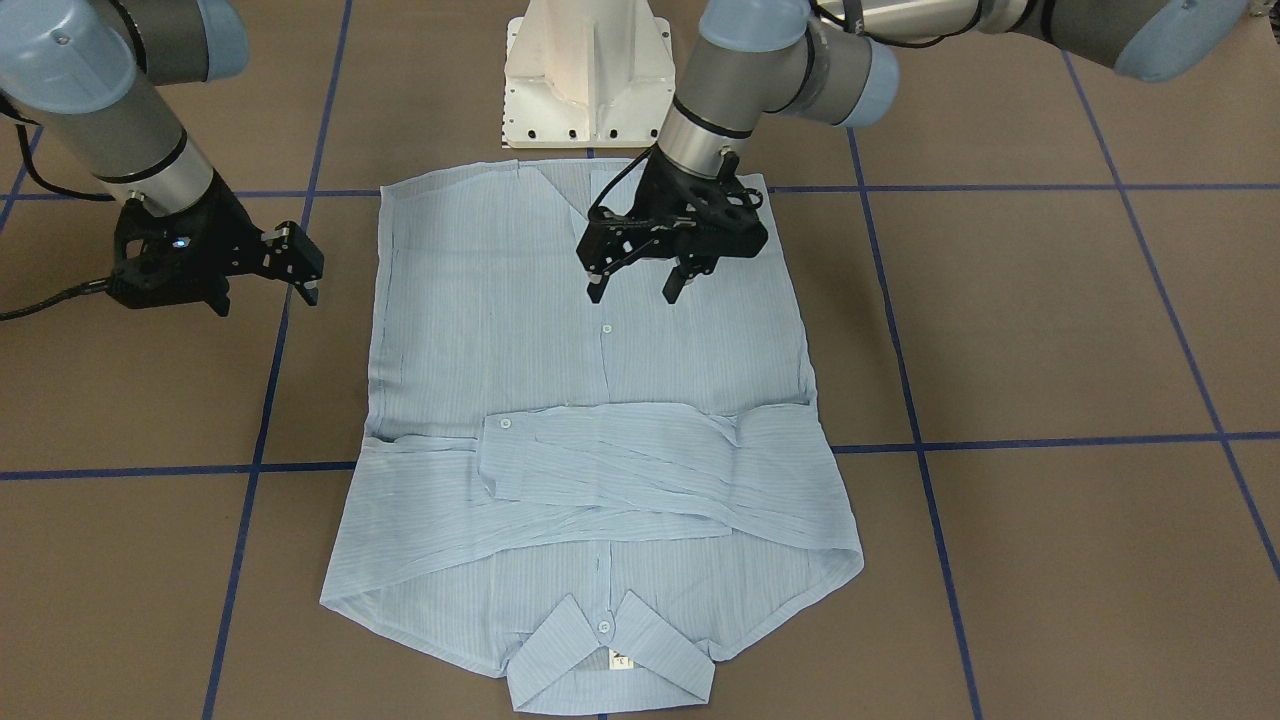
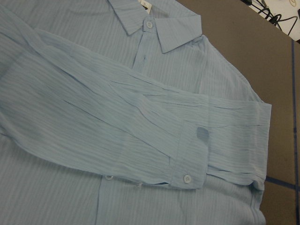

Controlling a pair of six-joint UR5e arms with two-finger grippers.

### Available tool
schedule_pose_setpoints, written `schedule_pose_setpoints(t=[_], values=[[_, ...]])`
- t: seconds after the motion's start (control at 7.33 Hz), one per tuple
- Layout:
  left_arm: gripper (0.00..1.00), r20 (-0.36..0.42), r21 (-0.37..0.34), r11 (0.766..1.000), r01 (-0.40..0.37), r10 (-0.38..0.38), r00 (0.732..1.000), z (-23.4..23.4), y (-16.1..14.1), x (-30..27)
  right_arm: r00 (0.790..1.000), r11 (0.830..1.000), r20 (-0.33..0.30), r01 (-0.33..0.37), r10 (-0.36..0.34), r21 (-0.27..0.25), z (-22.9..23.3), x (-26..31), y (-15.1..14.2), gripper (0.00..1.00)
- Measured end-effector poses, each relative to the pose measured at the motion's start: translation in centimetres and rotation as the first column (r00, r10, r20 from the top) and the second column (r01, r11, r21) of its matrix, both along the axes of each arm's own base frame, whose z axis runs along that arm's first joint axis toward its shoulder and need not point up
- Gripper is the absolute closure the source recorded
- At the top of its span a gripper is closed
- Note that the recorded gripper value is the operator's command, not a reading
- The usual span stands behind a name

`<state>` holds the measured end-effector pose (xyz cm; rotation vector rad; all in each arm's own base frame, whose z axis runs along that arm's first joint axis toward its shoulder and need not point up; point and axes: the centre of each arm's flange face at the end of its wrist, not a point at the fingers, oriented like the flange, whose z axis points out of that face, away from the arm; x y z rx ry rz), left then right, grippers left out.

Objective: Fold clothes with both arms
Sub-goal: 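Release the sleeve and withdraw the left gripper while the right gripper moves to the hem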

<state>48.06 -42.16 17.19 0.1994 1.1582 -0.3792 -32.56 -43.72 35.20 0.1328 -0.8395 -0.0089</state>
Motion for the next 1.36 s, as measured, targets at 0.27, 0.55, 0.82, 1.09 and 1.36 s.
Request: schedule_pose_setpoints(t=[0.27, 0.55, 0.82, 1.09, 1.36], values=[[0.01, 0.057, 0.001, 1.0, -0.019, 0.019, 0.998, 2.9, 2.1, -3.0, 0.999, 0.999, 0.035, -0.031, 0.031, -0.014, 0.9, -5.0, 5.4, 0.0], [0.01, 0.081, 0.0, 1.0, -0.025, 0.025, 0.996, 4.4, 3.1, -4.5, 0.999, 0.998, 0.033, -0.038, 0.04, -0.043, 1.0, -9.6, 10.5, 0.0], [0.01, 0.082, 0.004, 1.0, -0.024, 0.023, 0.996, 4.7, 3.8, -5.4, 1.0, 0.998, 0.015, -0.015, 0.016, -0.068, 1.7, -11.3, 13.6, 0.0], [0.02, 0.077, 0.009, 1.0, -0.025, 0.025, 0.997, 4.4, 4.1, -5.5, 1.0, 0.995, -0.014, 0.02, -0.022, -0.094, 3.5, -11.6, 15.4, 0.02], [0.04, 0.075, 0.01, 1.0, -0.027, 0.026, 0.997, 4.3, 4.2, -5.5, 0.999, 0.991, -0.016, 0.049, -0.051, -0.128, 4.1, -11.4, 16.4, 0.15]])
